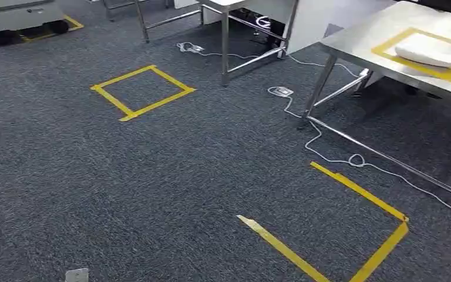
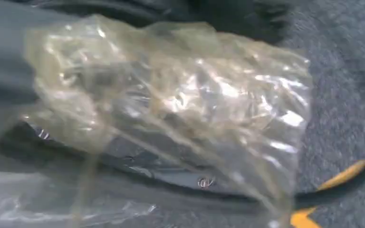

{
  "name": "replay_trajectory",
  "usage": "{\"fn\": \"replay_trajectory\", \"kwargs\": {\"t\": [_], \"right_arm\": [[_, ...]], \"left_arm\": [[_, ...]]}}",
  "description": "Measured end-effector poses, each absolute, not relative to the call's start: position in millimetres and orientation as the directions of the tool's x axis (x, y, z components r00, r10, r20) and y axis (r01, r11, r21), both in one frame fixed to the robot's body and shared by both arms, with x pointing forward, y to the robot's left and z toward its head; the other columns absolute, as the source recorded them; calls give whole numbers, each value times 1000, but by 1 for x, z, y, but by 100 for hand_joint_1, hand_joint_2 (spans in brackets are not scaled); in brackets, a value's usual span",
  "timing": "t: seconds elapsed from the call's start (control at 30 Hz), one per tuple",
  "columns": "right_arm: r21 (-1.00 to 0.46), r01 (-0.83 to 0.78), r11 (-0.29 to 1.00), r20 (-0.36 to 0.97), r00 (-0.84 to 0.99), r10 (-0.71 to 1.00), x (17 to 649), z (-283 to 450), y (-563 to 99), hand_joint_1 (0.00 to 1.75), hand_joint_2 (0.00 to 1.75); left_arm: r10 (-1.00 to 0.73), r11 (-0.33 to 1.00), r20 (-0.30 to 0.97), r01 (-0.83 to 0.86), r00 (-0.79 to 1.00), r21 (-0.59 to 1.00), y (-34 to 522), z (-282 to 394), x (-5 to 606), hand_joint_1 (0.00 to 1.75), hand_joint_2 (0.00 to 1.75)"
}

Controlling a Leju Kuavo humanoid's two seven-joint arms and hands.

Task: Take the parts from the cabinet and place them on the table.

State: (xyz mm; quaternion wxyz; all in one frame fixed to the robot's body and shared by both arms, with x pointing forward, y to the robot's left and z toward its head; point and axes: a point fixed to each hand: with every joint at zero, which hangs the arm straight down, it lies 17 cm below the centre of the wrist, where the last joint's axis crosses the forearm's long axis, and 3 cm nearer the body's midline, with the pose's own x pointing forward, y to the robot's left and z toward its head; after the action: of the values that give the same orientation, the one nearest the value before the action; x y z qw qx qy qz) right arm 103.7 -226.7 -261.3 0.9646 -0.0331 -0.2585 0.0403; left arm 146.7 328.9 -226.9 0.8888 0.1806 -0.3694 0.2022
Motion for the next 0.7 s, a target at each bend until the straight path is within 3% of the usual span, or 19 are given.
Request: {"fn": "replay_trajectory", "kwargs": {"t": [0.7], "right_arm": [[-84, -70, 994, 486, 868, 102, 98, -262, -225, 0, 0]], "left_arm": [[239, 838, 728, -515, 643, 179, 334, -227, 142, 0, 0]]}}
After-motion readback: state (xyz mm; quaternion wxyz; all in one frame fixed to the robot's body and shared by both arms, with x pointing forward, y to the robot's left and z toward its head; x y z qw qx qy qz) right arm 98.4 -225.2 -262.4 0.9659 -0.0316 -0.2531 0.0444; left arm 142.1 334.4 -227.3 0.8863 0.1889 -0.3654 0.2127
